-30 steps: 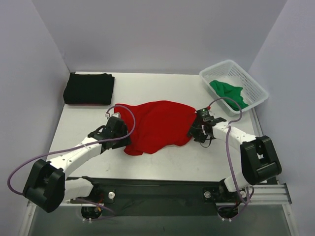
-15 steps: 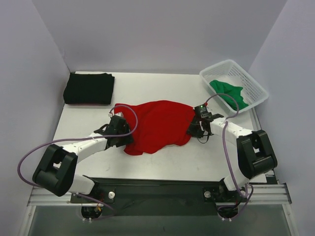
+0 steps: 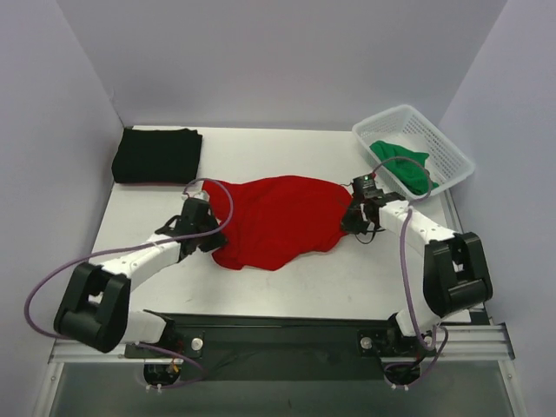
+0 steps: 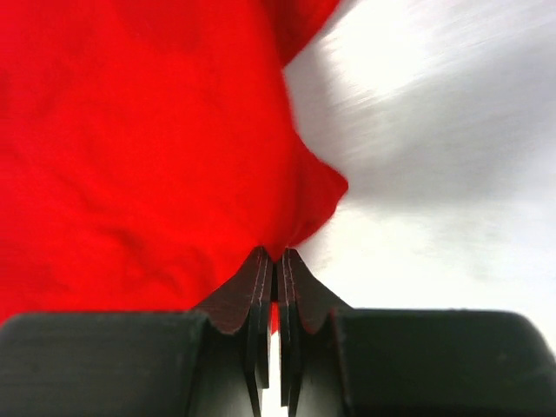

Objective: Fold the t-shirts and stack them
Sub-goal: Flatten out the tshirt

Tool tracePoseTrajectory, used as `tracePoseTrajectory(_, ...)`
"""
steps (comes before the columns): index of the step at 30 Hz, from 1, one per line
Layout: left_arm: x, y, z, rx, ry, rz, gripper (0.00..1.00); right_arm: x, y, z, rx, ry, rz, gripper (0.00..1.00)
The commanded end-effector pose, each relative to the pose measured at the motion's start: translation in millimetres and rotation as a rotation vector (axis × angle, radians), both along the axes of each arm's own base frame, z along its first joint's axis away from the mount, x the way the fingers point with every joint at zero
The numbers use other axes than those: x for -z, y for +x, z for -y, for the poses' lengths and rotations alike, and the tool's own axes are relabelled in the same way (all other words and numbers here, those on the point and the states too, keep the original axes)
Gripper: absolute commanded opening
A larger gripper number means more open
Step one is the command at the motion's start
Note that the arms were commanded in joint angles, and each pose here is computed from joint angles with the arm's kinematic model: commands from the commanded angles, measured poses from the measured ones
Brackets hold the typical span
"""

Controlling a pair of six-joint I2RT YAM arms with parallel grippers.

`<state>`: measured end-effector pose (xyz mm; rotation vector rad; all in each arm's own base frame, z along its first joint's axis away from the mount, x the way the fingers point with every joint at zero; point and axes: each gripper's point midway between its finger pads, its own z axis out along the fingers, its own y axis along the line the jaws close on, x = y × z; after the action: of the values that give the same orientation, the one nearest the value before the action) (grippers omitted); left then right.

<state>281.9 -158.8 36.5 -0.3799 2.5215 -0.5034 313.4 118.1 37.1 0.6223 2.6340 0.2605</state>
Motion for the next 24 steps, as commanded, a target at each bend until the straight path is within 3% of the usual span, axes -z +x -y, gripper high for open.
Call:
tracePoseTrajectory(1,-56.4,18.3,-19.0,-0.072,-0.08,0.149,0.0,-60.1,7.9,24.6,0.039,-0.022,0.103,0.0)
tracePoseTrajectory(6,-83.5,5.5,-63.0,-0.185,-0.117,0.191,0.04,-116.0,2.3,38.9,0.03,-0.04,0.226,0.0)
tracePoseTrajectory(8,-76.4,-3.9,-74.9,-0.225,-0.097,0.151,0.21,-114.0,-4.8,46.4,0.036,-0.074,0.206,0.0)
tracePoseTrajectory(9,-71.9,-11.9,-84.0,-0.256,-0.085,0.122,0.42,-106.0,-9.7,47.3,0.033,-0.08,0.179,0.0)
tracePoseTrajectory(12,-70.9,-17.7,-97.5,-0.281,-0.022,0.135,0.59,-78.4,-21.3,47.0,0.025,-0.085,0.09,0.08)
tracePoseTrajectory(14,-72.7,-18.8,-101.8,-0.279,0.011,0.14,0.59,-53.4,-34.0,40.9,0.008,-0.065,0.002,0.26)
tracePoseTrajectory(17,-77.0,-18.5,-104.4,-0.238,0.094,0.139,0.6,-34.4,-46.3,34.2,-0.016,-0.07,-0.06,0.34)
tracePoseTrajectory(24,-63.0,-27.5,-52.8,-0.065,0.111,0.098,0.54,-31.7,-49.6,25.4,-0.039,-0.072,-0.057,0.36)
